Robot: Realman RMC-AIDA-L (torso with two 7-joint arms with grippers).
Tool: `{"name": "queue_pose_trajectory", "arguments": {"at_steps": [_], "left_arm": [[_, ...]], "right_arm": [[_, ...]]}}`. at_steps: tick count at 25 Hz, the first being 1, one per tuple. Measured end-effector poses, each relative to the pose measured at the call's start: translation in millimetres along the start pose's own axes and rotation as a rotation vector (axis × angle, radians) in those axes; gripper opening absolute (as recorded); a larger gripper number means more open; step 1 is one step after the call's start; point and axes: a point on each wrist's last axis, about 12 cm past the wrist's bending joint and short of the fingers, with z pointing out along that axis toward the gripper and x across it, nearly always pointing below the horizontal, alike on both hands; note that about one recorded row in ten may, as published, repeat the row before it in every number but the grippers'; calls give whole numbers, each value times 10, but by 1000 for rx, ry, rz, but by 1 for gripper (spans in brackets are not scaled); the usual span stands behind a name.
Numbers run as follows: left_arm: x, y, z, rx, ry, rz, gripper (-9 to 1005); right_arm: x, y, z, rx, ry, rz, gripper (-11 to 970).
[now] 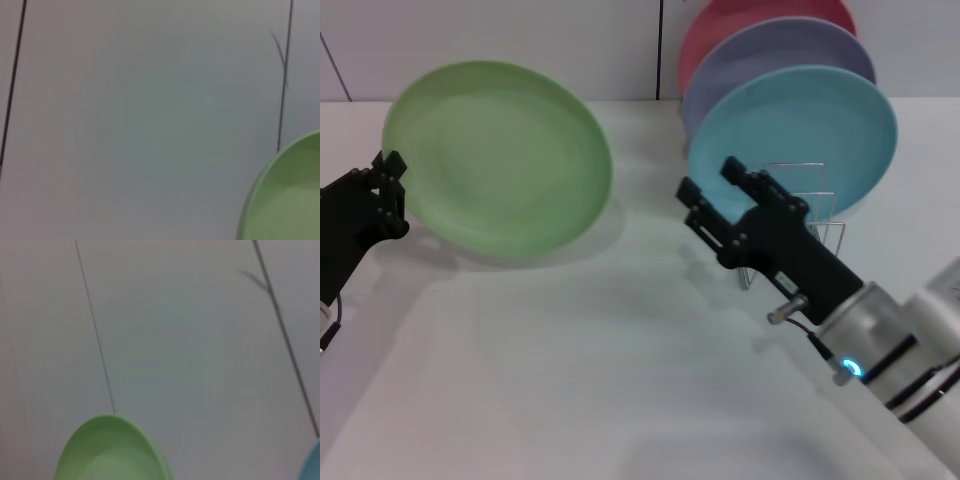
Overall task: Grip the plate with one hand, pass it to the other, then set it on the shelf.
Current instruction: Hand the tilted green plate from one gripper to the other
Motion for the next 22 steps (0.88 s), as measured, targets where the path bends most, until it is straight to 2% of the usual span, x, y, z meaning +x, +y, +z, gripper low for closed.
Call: {"name": "queue_pose_trajectory", "arguments": {"at_steps": [7,12,22], "left_arm": [[-4,-16,60,0,-1,-11,34],[2,28,69,-54,-10,-34,34],[19,130,19,-153,-19,-61,35]], "right_arm": [[13,79,223,-18,51,22,647],[18,119,320,-25,71,32,648],[45,174,377,-43,97,34,647]]}}
